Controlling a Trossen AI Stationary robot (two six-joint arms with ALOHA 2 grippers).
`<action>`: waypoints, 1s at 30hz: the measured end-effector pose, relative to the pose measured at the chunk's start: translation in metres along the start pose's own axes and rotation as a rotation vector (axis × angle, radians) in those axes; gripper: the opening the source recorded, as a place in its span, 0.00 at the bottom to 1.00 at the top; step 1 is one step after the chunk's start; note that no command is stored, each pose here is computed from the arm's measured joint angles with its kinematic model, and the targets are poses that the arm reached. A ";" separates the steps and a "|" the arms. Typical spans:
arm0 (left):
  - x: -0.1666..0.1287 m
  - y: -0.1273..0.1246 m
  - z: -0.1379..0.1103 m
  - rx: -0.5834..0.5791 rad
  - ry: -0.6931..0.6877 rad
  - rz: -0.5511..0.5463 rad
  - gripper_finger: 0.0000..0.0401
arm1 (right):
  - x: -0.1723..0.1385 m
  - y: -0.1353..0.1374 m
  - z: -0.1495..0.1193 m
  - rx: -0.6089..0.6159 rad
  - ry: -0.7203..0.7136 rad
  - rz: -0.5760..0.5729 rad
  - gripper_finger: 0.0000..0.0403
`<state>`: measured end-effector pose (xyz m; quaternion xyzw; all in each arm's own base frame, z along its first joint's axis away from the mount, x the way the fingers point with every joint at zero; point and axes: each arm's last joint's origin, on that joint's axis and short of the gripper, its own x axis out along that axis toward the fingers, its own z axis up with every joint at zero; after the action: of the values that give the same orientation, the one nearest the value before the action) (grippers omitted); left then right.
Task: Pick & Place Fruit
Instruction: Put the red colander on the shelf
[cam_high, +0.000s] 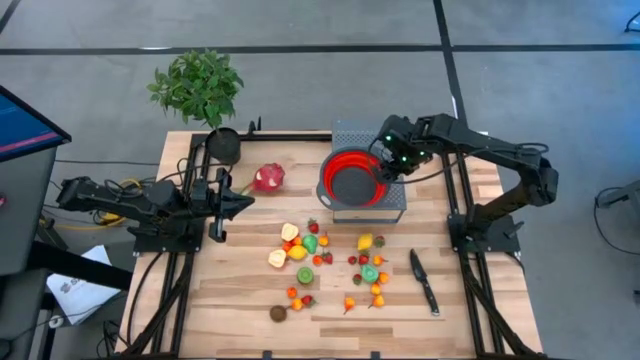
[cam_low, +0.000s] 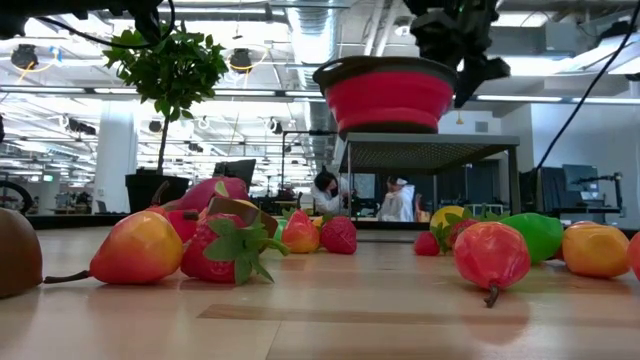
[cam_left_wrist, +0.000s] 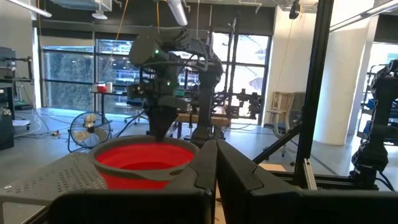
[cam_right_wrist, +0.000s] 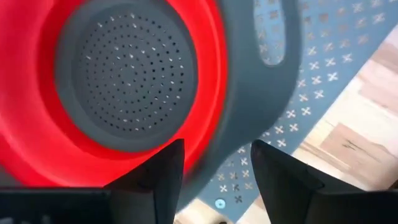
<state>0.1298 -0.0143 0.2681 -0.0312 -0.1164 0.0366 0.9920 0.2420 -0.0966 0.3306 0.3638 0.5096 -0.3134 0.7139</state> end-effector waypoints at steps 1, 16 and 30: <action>0.000 0.000 0.000 0.000 0.000 0.000 0.01 | 0.004 -0.001 -0.001 0.001 0.016 -0.003 0.44; 0.000 0.000 0.000 0.000 0.001 0.000 0.01 | 0.012 -0.004 -0.003 0.001 -0.005 0.028 0.09; 0.000 0.000 0.000 0.001 0.004 0.000 0.01 | -0.060 -0.009 0.024 0.012 -0.234 0.140 0.03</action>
<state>0.1298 -0.0144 0.2677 -0.0308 -0.1143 0.0364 0.9923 0.2293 -0.1172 0.3913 0.3638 0.3944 -0.3060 0.7864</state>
